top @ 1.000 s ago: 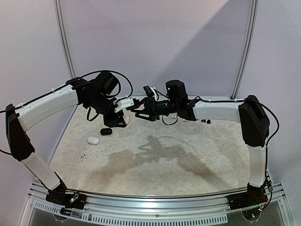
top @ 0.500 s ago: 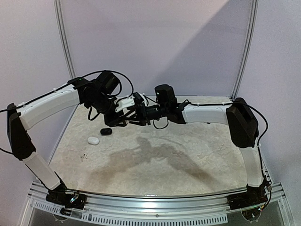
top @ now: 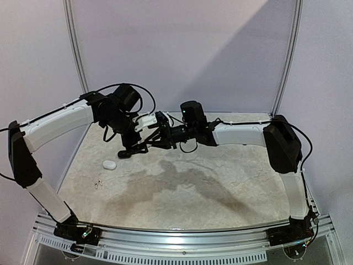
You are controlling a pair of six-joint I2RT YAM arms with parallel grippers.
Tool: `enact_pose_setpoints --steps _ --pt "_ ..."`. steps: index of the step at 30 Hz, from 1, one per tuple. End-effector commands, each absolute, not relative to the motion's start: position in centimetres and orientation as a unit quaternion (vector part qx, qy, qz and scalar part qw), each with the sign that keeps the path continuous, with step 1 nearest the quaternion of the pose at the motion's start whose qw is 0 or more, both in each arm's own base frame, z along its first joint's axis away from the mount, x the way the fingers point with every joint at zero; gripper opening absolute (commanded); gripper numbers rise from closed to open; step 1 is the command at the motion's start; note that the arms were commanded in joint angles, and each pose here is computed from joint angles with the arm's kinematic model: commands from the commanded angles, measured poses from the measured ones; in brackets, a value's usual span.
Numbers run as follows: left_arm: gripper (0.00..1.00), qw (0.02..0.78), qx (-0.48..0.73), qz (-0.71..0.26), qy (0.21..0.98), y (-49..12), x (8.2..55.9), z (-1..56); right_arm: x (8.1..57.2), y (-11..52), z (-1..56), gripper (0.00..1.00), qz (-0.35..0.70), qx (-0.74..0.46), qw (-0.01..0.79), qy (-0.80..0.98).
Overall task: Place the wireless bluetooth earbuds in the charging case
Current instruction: Move the earbuds to the center of the board.
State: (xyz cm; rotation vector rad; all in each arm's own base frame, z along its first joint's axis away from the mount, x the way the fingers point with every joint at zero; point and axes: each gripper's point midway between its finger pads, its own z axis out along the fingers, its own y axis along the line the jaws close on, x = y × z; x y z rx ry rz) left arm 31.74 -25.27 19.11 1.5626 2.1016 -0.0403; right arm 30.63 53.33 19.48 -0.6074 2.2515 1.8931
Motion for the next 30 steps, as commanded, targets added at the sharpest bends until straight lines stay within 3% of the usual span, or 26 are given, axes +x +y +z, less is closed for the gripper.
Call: enact_pose_setpoints --steps 1,6,11,13,23,30 --pt "0.99 0.221 0.553 -0.035 0.802 -22.2 30.4 18.5 31.9 52.6 17.6 0.0 0.618 -0.187 0.074 0.76" --pt "0.91 0.152 0.526 -0.039 0.836 -15.4 28.5 15.7 33.3 51.2 16.8 0.0 0.608 -0.166 0.084 0.772" --pt "0.57 0.064 0.494 0.01 0.867 -6.1 26.0 10.3 34.1 49.8 16.5 0.0 0.597 -0.157 0.098 0.78" --pt "0.49 0.051 0.492 0.017 0.869 -4.3 25.1 8.6 34.3 49.5 16.6 0.0 0.595 -0.159 0.103 0.781" --pt "0.35 0.007 0.51 0.023 0.86 -1.3 23.5 3.0 34.0 48.7 16.6 0.0 0.578 -0.168 0.113 0.79" --pt "0.35 0.008 0.519 0.019 0.855 -0.8 23.0 1.4 34.1 48.5 16.5 0.0 0.577 -0.171 0.118 0.79"
